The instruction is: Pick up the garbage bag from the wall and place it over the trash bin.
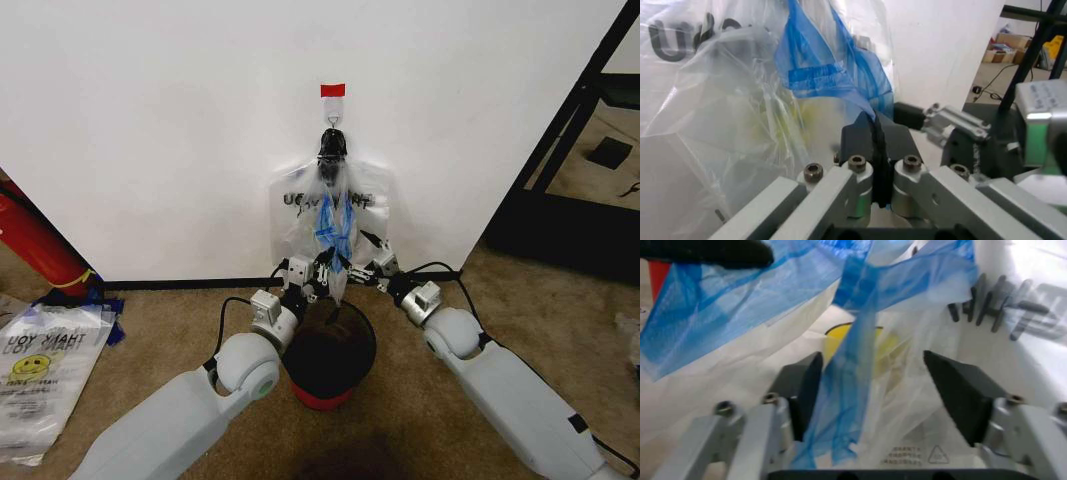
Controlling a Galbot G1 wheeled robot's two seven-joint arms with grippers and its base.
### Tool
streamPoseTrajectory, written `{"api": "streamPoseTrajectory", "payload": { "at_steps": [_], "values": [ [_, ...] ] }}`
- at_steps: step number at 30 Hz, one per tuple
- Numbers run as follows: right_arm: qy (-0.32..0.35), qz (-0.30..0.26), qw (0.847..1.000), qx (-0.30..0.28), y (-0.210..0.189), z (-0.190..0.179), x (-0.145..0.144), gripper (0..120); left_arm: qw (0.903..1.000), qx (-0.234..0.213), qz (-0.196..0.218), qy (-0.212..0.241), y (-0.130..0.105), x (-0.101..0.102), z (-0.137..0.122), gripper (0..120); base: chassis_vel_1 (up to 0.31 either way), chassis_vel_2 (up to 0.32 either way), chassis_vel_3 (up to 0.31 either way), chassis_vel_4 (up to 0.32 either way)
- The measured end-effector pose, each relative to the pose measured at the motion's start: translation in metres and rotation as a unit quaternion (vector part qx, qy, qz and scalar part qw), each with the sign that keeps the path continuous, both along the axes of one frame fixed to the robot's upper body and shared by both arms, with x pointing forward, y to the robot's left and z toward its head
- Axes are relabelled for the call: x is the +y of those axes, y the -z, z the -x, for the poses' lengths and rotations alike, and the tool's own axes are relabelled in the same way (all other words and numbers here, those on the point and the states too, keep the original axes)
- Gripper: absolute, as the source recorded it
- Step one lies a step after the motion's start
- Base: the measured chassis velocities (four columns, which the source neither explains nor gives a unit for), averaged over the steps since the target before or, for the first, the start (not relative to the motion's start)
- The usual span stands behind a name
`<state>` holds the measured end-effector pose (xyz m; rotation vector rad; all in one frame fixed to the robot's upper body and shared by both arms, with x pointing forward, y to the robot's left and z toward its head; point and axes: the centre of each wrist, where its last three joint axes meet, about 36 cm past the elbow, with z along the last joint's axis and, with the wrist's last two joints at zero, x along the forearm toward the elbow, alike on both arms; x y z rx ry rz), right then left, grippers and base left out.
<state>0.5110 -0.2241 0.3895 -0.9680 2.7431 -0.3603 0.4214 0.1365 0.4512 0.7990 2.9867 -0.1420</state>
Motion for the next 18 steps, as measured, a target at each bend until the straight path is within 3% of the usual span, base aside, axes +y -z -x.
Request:
{"api": "streamPoseTrajectory", "payload": {
  "at_steps": [11,13,16,18],
  "values": [
    [0.010,-0.011,1.000,0.005,0.007,0.010,0.003,14,1.0000,0.000,0.004,0.000,0.000,-0.002,0.002,0,0.000,0.000,0.000,0.000],
    [0.012,-0.013,1.000,0.005,0.007,0.010,0.004,13,1.0000,0.000,0.004,0.000,0.000,-0.002,0.002,0,0.000,0.000,0.000,0.000],
    [0.016,-0.022,1.000,0.009,0.006,0.018,0.004,0,1.0000,-0.002,0.004,-0.003,-0.001,0.000,0.001,0,0.000,0.000,0.000,0.000],
    [0.018,-0.028,0.999,0.011,0.006,0.022,0.003,0,1.0000,-0.002,0.005,-0.005,-0.001,0.001,0.001,0,0.000,0.000,0.000,0.000]
  ]
}}
